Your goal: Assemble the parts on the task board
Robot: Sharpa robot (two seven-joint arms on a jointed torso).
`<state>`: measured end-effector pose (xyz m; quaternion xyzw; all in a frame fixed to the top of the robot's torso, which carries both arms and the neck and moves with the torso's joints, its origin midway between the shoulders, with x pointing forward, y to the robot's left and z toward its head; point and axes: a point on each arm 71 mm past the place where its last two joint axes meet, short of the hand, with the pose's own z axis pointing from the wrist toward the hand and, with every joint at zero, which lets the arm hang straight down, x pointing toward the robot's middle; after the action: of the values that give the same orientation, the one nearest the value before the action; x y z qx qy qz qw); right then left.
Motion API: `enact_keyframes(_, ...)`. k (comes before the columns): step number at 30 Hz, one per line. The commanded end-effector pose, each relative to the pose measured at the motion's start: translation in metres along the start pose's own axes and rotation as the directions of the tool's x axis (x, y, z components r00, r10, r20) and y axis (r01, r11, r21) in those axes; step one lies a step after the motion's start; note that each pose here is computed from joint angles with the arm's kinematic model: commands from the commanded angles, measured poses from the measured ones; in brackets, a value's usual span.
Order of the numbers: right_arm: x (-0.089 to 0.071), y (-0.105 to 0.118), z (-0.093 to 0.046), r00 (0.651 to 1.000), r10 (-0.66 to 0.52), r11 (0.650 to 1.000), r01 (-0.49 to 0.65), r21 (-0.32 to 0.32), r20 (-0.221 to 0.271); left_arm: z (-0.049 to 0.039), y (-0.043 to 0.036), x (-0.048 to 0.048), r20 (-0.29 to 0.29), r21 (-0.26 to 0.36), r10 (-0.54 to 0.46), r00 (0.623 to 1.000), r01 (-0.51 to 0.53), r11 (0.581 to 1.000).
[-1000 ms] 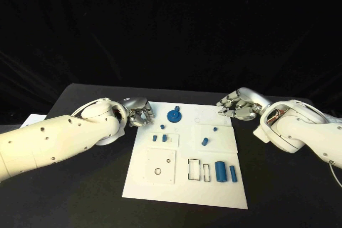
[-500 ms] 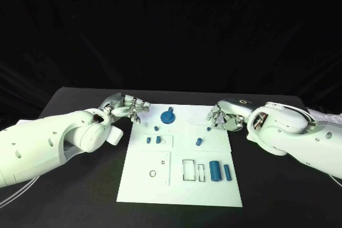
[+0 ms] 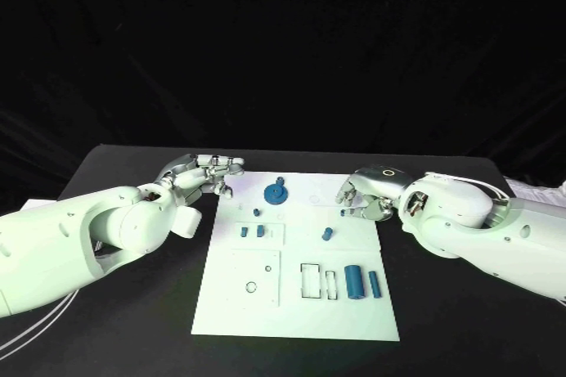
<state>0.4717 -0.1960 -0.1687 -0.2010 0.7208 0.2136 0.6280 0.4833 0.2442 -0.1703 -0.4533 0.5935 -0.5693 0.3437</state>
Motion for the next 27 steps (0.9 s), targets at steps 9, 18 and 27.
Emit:
enact_keyframes(9, 0.012, -0.001, 0.003, 0.997, -0.05, 0.998, 0.051, 0.022, -0.065, -0.0019, -0.0022, 0.0077, -0.039, 0.021, -0.055, 0.998, 0.056, 0.998)
enact_keyframes(18, 0.015, 0.0, 0.006, 0.996, -0.057, 0.998, 0.059, 0.03, -0.068, -0.0025, -0.0022, 0.0075, -0.041, 0.019, -0.056, 0.998, 0.056, 0.998)
enact_keyframes(27, 0.02, 0.002, 0.007, 0.994, -0.056, 0.998, 0.058, 0.023, -0.092, -0.0028, -0.002, 0.0077, -0.041, 0.015, -0.053, 0.998, 0.054, 0.998)
